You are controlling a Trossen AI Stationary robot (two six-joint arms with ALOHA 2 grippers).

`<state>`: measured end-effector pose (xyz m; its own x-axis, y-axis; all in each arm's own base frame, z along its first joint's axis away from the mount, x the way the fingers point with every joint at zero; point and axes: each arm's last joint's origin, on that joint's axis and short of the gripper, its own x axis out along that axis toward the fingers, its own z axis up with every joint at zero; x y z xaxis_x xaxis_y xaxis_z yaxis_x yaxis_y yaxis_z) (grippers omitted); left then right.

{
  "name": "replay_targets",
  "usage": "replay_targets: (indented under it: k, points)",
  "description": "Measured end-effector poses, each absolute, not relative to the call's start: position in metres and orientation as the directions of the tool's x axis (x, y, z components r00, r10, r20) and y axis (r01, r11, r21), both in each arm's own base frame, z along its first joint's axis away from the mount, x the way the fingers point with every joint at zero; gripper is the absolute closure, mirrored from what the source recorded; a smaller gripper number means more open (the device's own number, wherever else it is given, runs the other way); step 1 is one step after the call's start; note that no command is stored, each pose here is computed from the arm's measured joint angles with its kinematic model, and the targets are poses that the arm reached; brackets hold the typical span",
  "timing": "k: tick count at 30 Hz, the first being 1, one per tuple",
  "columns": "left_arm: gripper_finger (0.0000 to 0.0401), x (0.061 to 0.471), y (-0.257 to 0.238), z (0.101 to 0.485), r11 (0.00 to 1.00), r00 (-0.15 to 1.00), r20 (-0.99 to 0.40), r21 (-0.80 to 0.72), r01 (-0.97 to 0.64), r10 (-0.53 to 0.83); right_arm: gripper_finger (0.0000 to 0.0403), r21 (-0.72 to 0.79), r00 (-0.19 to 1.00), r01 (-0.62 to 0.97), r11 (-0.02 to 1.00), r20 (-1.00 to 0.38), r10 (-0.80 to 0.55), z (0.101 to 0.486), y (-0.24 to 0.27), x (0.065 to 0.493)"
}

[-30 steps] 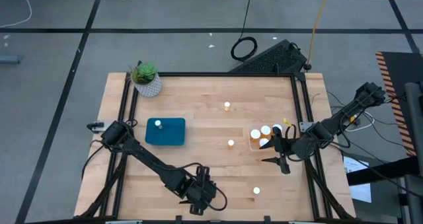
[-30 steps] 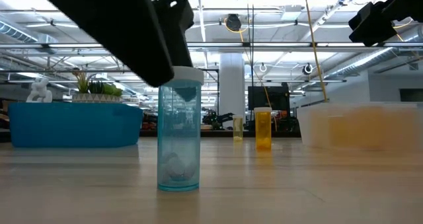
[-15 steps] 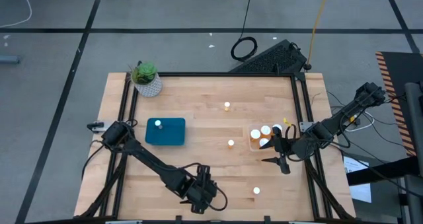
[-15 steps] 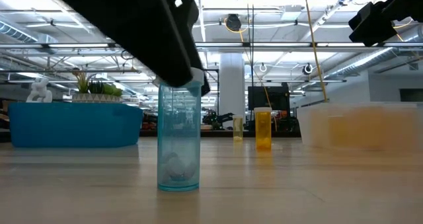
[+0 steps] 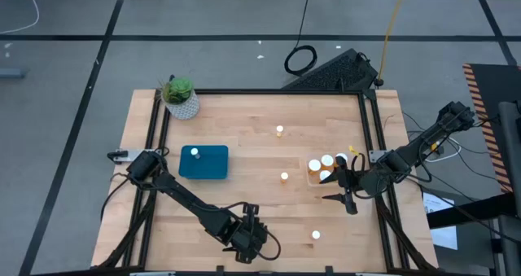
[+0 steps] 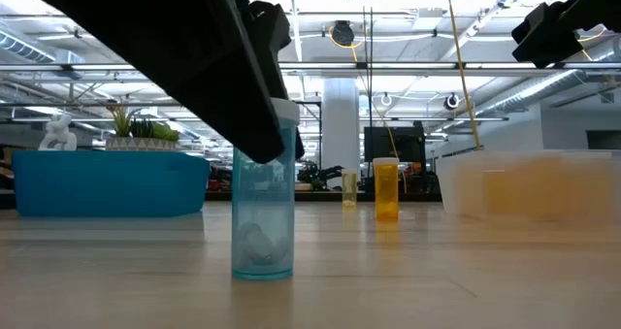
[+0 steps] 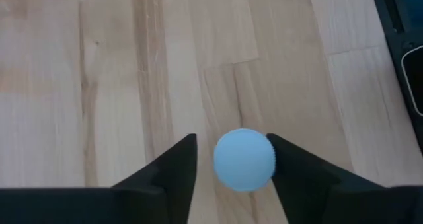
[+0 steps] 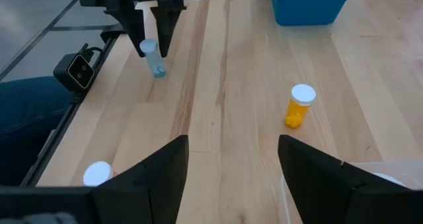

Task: Pick and place medicine bottles into bin by pill shape (circle, oval)
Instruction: Put the small blue pill bottle into the blue bin

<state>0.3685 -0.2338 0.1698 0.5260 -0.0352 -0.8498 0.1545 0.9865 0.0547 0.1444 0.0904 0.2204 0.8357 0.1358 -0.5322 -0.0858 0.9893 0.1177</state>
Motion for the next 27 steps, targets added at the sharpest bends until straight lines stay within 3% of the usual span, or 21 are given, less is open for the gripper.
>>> replay_targets:
  k: [7, 14, 21, 27]
  points:
    - [0.028, 0.368, -0.234, 0.174, 0.986, 0.529, -0.847, 0.039, 0.164, -0.054, 0.0177, 0.118, 0.836, -0.086, 0.989, -0.532, 0.136, 0.22, 0.09, 0.144]
    - [0.0276, 0.369, -0.234, 0.187, 0.984, 0.513, -0.856, 0.039, 0.175, -0.058, 0.0177, 0.118, 0.836, -0.086, 0.989, -0.532, 0.136, 0.22, 0.09, 0.144]
    - [0.0276, 0.351, -0.214, 0.231, 0.987, 0.474, -0.88, 0.088, 0.132, 0.015, 0.0177, 0.117, 0.835, -0.086, 0.989, -0.533, 0.136, 0.22, 0.09, 0.144]
    - [0.0277, 0.322, -0.179, 0.282, 0.981, 0.473, -0.866, 0.195, 0.024, 0.161, 0.0177, 0.117, 0.835, -0.086, 0.989, -0.533, 0.135, 0.22, 0.09, 0.144]
